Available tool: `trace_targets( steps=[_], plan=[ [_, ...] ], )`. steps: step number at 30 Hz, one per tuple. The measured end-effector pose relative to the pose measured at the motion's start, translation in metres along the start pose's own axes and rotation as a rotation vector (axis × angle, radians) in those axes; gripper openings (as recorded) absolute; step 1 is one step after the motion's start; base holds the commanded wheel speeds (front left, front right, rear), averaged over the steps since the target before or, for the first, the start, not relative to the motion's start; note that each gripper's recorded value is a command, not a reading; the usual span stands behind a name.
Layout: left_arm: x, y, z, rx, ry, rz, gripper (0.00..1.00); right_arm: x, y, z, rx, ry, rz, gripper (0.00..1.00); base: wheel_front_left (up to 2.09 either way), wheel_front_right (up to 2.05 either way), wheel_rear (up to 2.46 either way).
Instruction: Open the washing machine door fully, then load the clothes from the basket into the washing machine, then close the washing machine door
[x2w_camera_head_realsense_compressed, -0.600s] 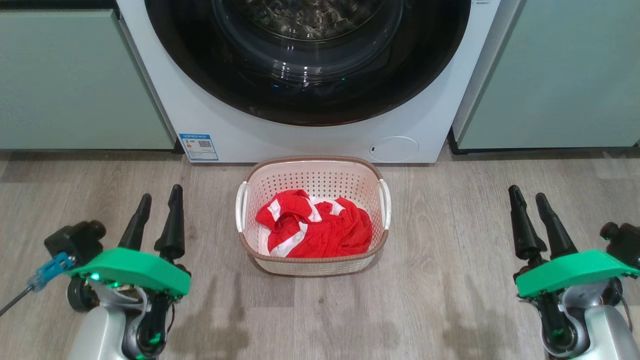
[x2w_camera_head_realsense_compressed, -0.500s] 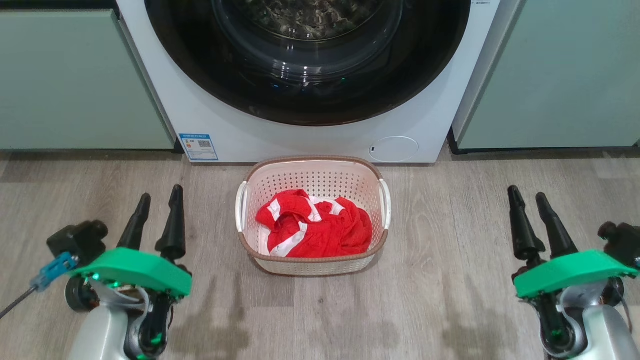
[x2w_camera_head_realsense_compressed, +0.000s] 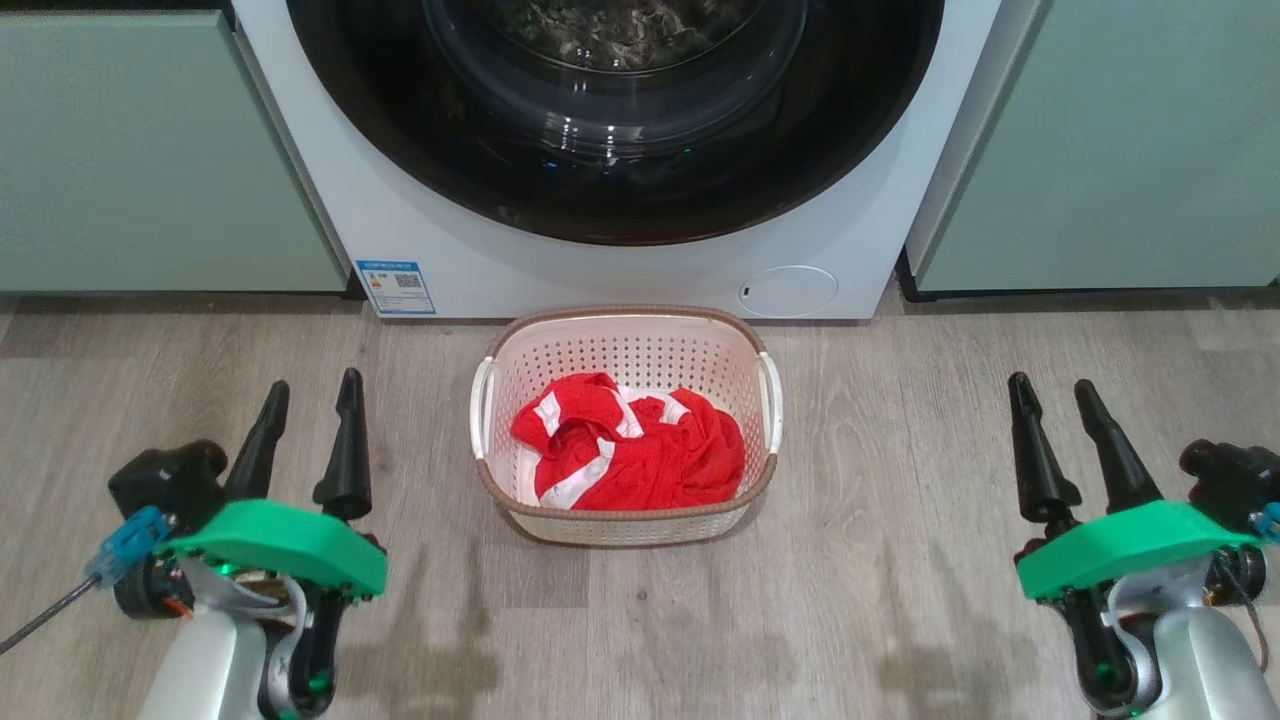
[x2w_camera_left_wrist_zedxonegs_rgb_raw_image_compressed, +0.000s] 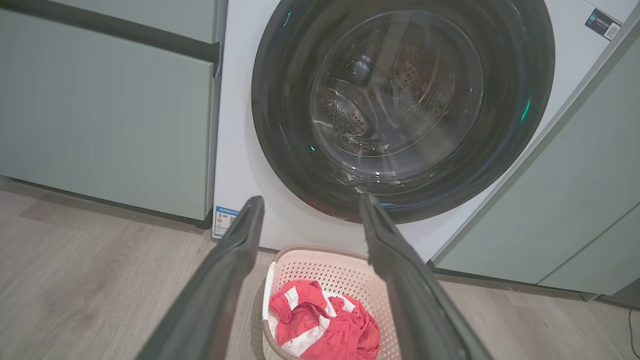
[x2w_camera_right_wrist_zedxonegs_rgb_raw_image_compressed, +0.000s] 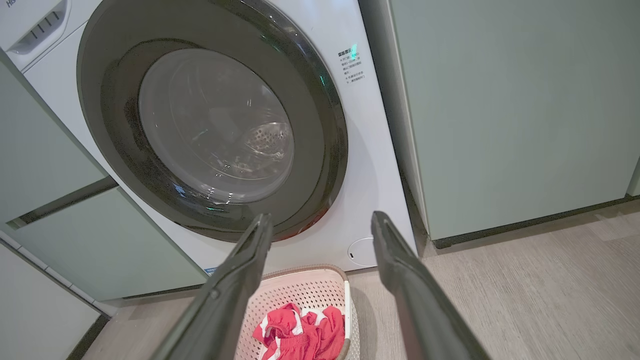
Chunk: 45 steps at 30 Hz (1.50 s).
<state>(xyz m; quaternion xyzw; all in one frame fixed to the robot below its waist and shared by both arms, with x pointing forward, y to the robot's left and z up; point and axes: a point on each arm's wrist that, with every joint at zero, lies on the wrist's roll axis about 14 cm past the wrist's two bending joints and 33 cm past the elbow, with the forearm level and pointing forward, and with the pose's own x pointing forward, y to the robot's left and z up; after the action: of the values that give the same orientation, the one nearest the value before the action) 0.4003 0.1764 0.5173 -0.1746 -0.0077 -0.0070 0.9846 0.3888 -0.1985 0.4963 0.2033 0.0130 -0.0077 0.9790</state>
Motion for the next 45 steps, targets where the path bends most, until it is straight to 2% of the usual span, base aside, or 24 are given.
trace_targets(
  steps=[18, 38, 45],
  plan=[
    [-0.005, 0.006, -0.015, 0.117, 0.019, -0.012, 1.0, 0.003, 0.008, 0.001, -0.161, -0.011, 0.031, 1.0, 0.0, 0.0, 0.0],
    [0.0, -0.002, -0.003, 0.291, -0.06, -0.056, 1.0, 0.004, 0.013, 0.002, -0.332, -0.024, 0.056, 1.0, 0.0, 0.0, 0.0],
    [-0.002, 0.004, -0.007, 0.285, -0.043, -0.037, 1.0, 0.005, 0.014, 0.003, -0.316, -0.029, 0.058, 1.0, 0.0, 0.0, 0.0]
  ],
)
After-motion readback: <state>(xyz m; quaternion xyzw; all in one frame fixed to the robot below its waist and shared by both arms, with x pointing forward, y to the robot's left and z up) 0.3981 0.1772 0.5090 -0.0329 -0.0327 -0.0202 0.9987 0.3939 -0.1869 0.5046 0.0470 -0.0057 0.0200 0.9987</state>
